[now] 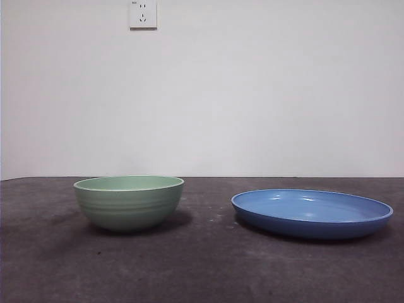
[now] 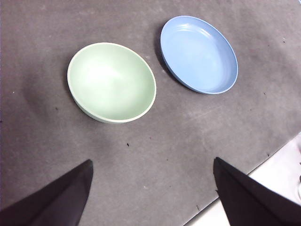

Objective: Place the green bowl on the blue plate

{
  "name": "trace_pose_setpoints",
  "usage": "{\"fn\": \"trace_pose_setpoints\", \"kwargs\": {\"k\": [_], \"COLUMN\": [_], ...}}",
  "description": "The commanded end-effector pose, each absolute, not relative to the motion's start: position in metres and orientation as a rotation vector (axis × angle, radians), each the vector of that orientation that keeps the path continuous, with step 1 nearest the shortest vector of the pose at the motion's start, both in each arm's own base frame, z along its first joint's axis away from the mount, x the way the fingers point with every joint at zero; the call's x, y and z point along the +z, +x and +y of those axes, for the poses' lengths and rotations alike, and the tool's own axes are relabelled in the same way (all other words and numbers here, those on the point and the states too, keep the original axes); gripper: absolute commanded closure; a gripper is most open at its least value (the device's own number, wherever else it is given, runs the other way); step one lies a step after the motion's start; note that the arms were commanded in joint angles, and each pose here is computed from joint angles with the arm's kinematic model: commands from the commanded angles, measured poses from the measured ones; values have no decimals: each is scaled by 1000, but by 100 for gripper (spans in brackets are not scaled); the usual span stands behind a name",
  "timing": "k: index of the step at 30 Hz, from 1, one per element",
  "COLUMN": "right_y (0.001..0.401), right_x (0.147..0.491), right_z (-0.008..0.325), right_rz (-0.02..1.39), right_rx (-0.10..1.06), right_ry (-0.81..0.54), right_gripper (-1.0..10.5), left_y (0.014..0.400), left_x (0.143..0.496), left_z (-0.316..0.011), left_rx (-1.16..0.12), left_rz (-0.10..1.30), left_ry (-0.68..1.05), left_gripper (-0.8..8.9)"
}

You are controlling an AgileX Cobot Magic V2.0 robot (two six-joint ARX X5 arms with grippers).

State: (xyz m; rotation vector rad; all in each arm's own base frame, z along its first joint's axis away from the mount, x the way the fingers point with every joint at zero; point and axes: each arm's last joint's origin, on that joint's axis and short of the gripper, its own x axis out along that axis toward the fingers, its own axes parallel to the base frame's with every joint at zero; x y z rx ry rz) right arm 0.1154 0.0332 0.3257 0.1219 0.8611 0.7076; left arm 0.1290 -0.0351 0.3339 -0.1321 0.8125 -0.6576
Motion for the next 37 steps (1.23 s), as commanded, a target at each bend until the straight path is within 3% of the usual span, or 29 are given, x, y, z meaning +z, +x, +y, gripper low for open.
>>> {"fn": "trace_pose_setpoints", "kwargs": {"k": [1, 12, 21, 29, 37], "right_y": [117, 117, 117, 117, 118], "right_x": [331, 332, 332, 332, 333], "right_z": [34, 34, 34, 34, 34], "right_rz": [835, 831, 827, 827, 811], "right_rx": [715, 714, 714, 714, 715], "right_ry": [113, 115, 114, 114, 110], "right_gripper": [577, 577, 577, 577, 578], "left_y": [138, 187, 247, 294, 318], "left_x": [337, 330, 322, 277, 236], "left_z": [-37, -56, -85, -101, -110], "left_rx": [-654, -605, -458, -403, -392], "left_rz": [818, 877, 972, 1066, 1164], "left_ry": [-168, -162, -28, 12, 22], "left_gripper": [399, 404, 409, 409, 409]}}
